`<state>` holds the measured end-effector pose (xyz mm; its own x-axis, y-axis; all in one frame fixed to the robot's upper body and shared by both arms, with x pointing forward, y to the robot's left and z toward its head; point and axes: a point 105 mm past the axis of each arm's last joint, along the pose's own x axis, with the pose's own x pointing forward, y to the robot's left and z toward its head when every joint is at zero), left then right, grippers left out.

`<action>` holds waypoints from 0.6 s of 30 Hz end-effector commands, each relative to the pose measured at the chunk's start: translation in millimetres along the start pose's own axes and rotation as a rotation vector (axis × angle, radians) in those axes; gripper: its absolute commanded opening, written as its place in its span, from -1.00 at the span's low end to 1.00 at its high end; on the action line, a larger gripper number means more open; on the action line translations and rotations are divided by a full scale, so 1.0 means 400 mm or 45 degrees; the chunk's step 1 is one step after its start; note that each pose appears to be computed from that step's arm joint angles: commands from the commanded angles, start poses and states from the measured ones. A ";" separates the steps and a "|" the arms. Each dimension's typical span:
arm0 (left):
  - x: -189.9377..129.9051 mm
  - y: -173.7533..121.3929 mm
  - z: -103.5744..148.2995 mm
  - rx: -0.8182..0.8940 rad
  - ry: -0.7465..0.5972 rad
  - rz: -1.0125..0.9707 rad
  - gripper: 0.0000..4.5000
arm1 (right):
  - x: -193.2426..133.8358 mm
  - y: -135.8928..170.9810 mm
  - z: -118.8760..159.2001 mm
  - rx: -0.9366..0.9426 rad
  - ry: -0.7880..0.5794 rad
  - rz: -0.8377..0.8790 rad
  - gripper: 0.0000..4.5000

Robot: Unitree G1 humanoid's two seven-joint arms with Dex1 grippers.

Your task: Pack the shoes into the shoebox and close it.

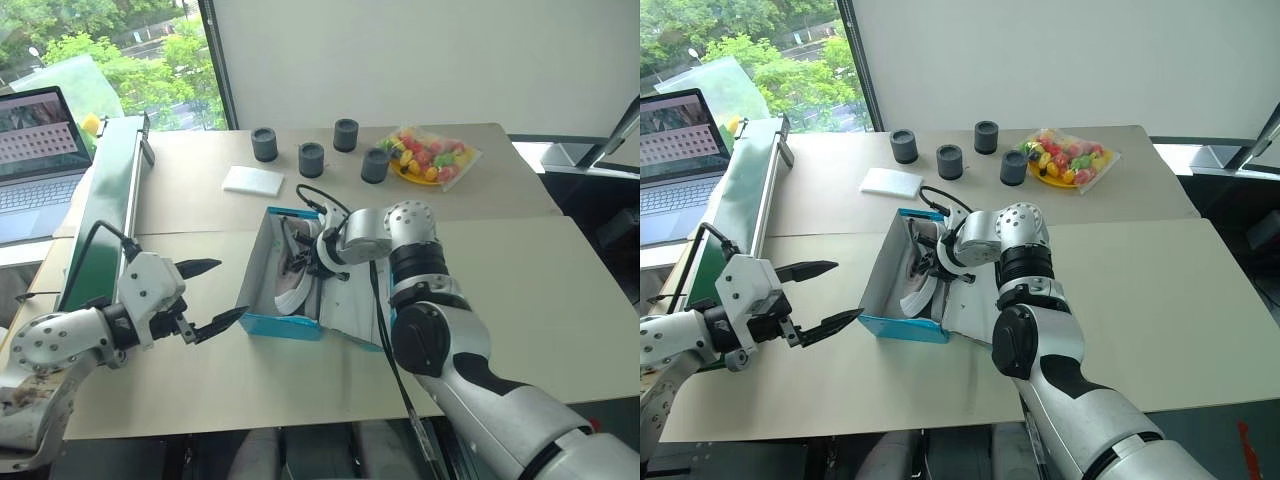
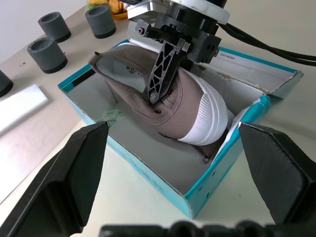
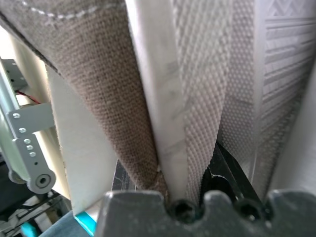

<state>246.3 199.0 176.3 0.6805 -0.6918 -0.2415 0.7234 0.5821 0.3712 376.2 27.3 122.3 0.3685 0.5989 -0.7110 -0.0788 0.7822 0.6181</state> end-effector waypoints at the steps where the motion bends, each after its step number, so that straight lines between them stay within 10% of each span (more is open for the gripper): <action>1: -0.022 0.021 0.004 0.043 0.009 0.022 0.99 | 0.049 0.091 -0.051 -0.116 0.047 0.051 -0.83; 14: -0.020 0.015 -0.004 0.024 0.004 0.041 0.99 | 0.135 0.094 -0.095 -0.231 0.016 -0.005 -0.83; 18: -0.019 0.014 -0.004 0.021 0.003 0.044 1.00 | 0.125 0.112 -0.068 -0.229 -0.044 0.046 -0.13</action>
<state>247.1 211.6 169.1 0.7018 -0.6643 -0.2574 0.7084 0.6126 0.3505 387.3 53.1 104.6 0.4364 0.5923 -0.6773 -0.1627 0.7923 0.5880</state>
